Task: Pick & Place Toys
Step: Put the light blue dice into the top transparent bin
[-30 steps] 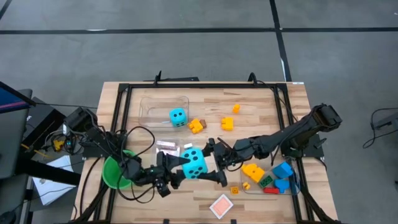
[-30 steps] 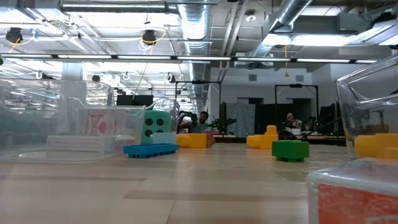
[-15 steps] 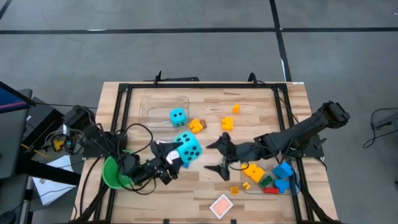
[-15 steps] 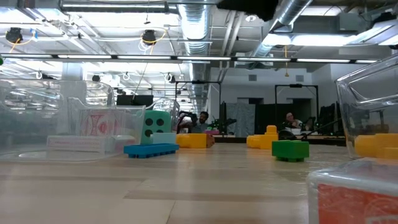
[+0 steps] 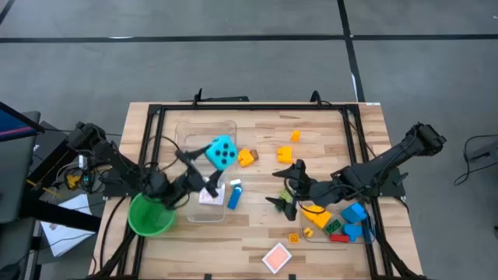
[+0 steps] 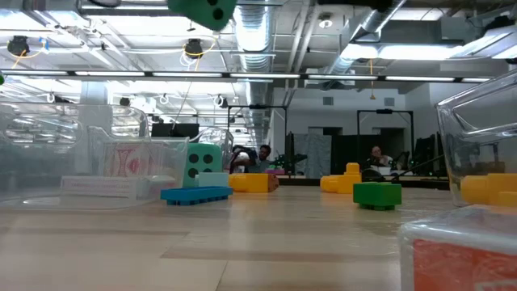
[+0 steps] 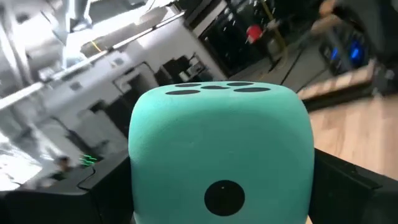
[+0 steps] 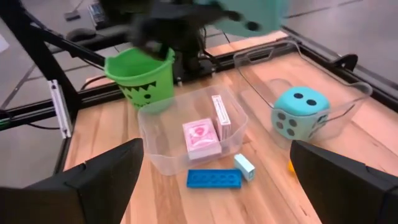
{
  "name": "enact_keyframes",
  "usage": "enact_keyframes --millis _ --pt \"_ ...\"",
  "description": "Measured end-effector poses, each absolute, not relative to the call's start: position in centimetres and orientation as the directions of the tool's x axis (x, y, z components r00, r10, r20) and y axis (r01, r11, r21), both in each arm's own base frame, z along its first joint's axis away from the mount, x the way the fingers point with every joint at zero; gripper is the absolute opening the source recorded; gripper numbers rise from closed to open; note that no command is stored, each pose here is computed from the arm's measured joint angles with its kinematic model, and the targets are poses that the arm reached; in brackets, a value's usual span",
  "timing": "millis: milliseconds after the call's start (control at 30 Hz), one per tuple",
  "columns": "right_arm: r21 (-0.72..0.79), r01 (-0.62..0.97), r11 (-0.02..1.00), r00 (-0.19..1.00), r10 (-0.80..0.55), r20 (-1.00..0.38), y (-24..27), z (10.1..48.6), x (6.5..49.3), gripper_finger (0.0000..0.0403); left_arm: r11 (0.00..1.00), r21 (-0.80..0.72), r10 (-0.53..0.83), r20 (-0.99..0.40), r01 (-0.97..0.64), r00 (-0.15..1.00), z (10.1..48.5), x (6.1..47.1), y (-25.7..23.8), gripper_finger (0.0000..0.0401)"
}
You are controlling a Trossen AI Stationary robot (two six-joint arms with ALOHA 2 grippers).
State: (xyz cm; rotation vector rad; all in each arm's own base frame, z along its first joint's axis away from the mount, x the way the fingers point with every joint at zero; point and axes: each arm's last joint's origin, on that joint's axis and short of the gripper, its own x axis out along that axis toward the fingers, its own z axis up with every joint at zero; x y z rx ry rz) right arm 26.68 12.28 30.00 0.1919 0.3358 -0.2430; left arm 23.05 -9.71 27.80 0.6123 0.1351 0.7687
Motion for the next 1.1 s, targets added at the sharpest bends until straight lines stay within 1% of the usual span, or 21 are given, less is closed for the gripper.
enact_keyframes --millis 67,133,200,300,367,500,667,767,833,967,1100 --pt "0.144 0.258 0.955 0.920 -0.197 -0.339 12.5 30.3 26.4 0.0396 0.614 0.514 0.651 0.100 -0.599 0.753 27.2 23.3 -8.4 0.0347" --pt "0.139 0.266 0.954 0.920 -0.208 -0.333 12.5 30.3 26.3 0.0396 0.666 0.469 0.627 0.069 -0.580 0.776 26.8 23.6 -7.2 0.0347" --pt "0.131 0.273 0.953 0.917 -0.217 -0.333 12.5 30.3 26.3 0.0396 0.685 0.428 0.643 0.026 -0.589 0.766 26.4 23.8 -5.9 0.0347" --pt "0.127 0.277 0.952 0.915 -0.221 -0.336 12.4 30.3 26.3 0.0396 0.647 0.393 0.721 -0.036 -0.653 0.692 25.9 23.4 -3.8 0.0347" --pt "0.122 0.278 0.953 0.913 -0.223 -0.342 12.4 30.2 26.3 0.0396 0.631 0.320 0.759 -0.064 -0.707 0.648 26.0 23.0 -2.3 0.0347" --pt "0.120 0.279 0.953 0.912 -0.224 -0.344 12.4 30.2 26.3 0.0396 0.636 0.171 0.771 -0.164 -0.752 0.615 25.4 22.0 0.6 0.0347" --pt "0.122 0.281 0.952 0.912 -0.225 -0.344 12.4 30.2 26.3 0.0396 0.539 0.141 0.820 -0.312 -0.830 0.480 23.3 21.0 2.9 0.0347" --pt "0.123 0.281 0.952 0.912 -0.225 -0.344 12.4 30.2 26.3 0.0396 0.477 0.111 0.837 -0.359 -0.872 0.412 22.6 20.4 3.8 0.0346" --pt "0.123 0.281 0.952 0.912 -0.225 -0.344 12.4 30.2 26.3 0.0396 0.446 0.091 0.844 -0.376 -0.890 0.384 22.4 20.2 4.2 0.0346" --pt "0.123 0.281 0.952 0.912 -0.224 -0.343 12.4 30.2 26.3 0.0396 0.436 0.041 0.818 -0.434 -0.899 0.376 22.0 19.8 5.0 0.0346" --pt "0.130 0.283 0.950 0.912 -0.225 -0.343 12.4 30.2 26.3 0.0396 0.389 0.043 0.811 -0.489 -0.920 0.320 21.4 19.2 5.6 0.0346"
